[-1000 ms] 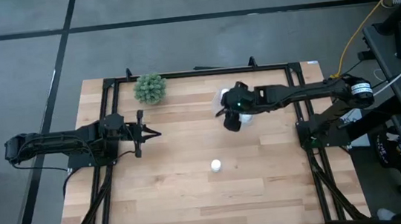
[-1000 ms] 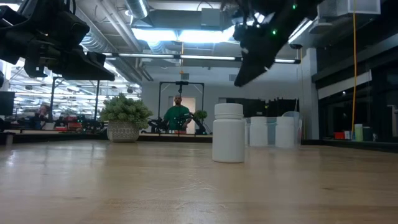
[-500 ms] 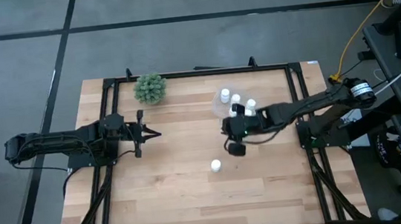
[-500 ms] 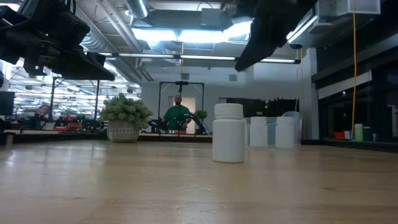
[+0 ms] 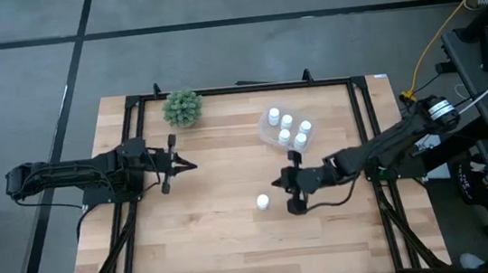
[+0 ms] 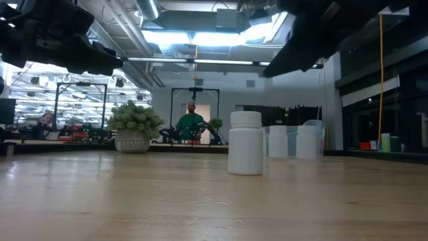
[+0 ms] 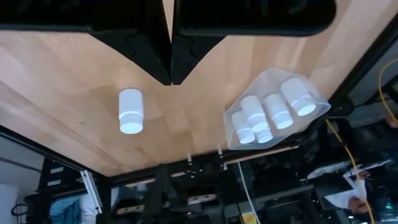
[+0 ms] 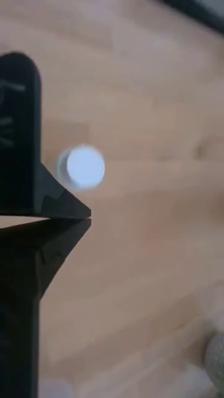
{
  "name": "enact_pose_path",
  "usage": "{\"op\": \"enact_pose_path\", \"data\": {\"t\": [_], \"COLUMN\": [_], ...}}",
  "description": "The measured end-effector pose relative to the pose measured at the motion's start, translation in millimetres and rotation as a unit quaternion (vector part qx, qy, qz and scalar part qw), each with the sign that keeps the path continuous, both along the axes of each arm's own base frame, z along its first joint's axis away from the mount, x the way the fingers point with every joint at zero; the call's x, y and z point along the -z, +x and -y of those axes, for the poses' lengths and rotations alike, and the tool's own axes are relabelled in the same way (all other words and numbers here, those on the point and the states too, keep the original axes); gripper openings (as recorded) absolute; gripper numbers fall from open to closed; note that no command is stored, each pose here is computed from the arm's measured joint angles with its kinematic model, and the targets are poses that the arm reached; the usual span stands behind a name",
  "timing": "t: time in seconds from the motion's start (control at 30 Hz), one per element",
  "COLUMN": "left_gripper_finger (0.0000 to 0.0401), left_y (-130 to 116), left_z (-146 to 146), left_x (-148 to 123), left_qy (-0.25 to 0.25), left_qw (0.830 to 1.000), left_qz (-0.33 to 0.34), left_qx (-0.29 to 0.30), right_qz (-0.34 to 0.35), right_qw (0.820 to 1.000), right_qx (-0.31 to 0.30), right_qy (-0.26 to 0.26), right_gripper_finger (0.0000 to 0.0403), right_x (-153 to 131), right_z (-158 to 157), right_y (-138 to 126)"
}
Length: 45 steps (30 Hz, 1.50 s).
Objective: Pick and place pill bottles into a basket
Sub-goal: Put the white pill bottle into the transparent bin
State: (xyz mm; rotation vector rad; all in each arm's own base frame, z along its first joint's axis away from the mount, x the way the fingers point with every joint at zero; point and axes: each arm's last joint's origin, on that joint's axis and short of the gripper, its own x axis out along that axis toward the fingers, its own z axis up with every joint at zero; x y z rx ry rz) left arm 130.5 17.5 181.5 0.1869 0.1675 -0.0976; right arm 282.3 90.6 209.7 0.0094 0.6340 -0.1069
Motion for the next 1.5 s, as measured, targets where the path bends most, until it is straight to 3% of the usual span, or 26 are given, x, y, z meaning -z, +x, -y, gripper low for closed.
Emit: {"op": "enact_pose_path", "data": {"t": [0.23,0.43,0.7,1.1,1.23,1.5], "left_gripper_finger": [0.0002,0.0002,0.0002,0.0002,0.0002,0.0002], "left_y": [0.0,0.0,0.0,0.0,-0.1,-0.3], "left_z": [-0.1,-0.2,-0.2,-0.2,-0.1,-0.2], "left_x": [0.0,0.2,0.1,0.2,0.8,1.4], "left_qy": [-0.003,-0.003,-0.003,-0.005,-0.022,-0.026], "left_qw": [1.000,1.000,1.000,1.000,1.000,1.000], "left_qz": [-0.001,-0.001,-0.001,-0.001,-0.006,-0.010], "left_qx": [-0.003,-0.004,-0.004,-0.005,-0.007,-0.008], "right_qz": [0.019,0.034,0.033,0.017,0.007,-0.020], "right_qw": [0.999,0.996,0.994,0.996,0.997,0.997], "right_qx": [-0.002,0.013,-0.015,-0.025,-0.024,-0.014], "right_qy": [0.050,0.078,0.102,0.083,0.080,0.068], "right_gripper_finger": [0.0010,0.0035,0.0130,0.0297,0.0317,0.0319], "right_x": [-5.0,-7.1,-7.2,24.5,30.7,51.9], "right_z": [-16.1,-16.9,-20.0,-28.9,-29.5,-27.3], "right_y": [-6.2,-4.8,-3.1,14.0,15.3,22.1]}}
